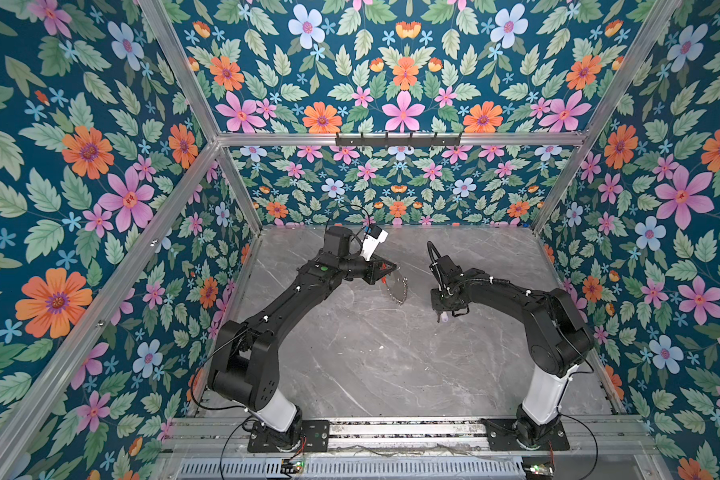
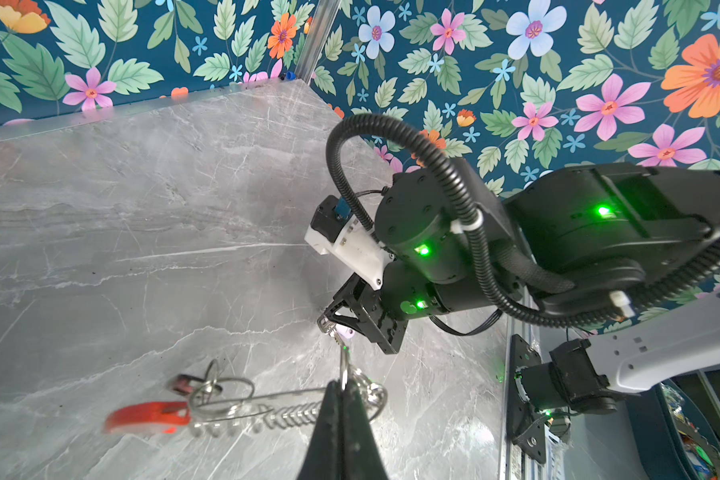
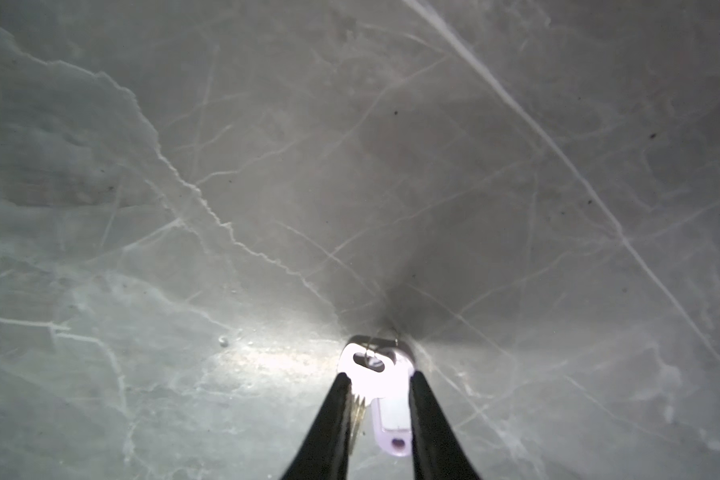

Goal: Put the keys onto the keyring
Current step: 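Lower the right gripper and grasp the lilac-tagged key, then lift the lilac-tagged key with the right gripper toward the keyring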

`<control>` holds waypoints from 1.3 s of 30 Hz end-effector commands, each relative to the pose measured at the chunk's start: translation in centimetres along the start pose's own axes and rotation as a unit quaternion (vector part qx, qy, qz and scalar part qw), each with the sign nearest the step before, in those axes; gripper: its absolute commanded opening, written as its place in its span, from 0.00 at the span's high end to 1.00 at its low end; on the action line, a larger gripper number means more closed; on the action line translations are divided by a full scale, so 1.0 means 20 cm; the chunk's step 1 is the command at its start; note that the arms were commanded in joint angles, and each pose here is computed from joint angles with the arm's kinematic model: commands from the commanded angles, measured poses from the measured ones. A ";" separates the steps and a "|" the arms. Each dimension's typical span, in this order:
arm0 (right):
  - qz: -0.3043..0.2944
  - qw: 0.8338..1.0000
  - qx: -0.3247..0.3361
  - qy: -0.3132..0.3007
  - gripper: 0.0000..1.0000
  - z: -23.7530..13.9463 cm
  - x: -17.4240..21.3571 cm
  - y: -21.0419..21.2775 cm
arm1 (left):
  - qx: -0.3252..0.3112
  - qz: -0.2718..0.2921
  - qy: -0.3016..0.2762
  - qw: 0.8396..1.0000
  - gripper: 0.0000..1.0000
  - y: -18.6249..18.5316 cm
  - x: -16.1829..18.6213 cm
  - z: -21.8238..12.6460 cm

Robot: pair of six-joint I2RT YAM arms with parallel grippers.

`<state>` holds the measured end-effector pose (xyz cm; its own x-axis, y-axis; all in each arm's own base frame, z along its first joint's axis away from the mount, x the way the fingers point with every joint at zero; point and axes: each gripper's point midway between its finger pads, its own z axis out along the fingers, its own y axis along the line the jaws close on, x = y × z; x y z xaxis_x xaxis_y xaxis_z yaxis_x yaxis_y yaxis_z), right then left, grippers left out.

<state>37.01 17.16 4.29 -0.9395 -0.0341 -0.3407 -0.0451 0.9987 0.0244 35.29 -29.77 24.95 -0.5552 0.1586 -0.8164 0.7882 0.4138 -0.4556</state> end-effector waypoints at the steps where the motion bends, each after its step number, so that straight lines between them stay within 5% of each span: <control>1: 0.004 1.000 0.016 0.009 0.76 0.00 0.02 -0.02 | 0.006 0.010 -0.008 1.000 1.00 -0.02 -0.03 -0.01; 39: -0.001 0.999 0.024 0.022 0.82 0.08 0.02 -0.02 | 0.013 0.008 0.006 1.000 1.00 -0.03 -0.02 0.02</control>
<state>37.35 17.18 2.82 -0.9509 -0.0428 -0.3064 -0.0428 0.9991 -0.0066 35.16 -30.38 24.86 -0.5676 0.1761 -0.8042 0.7860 0.4067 -0.4656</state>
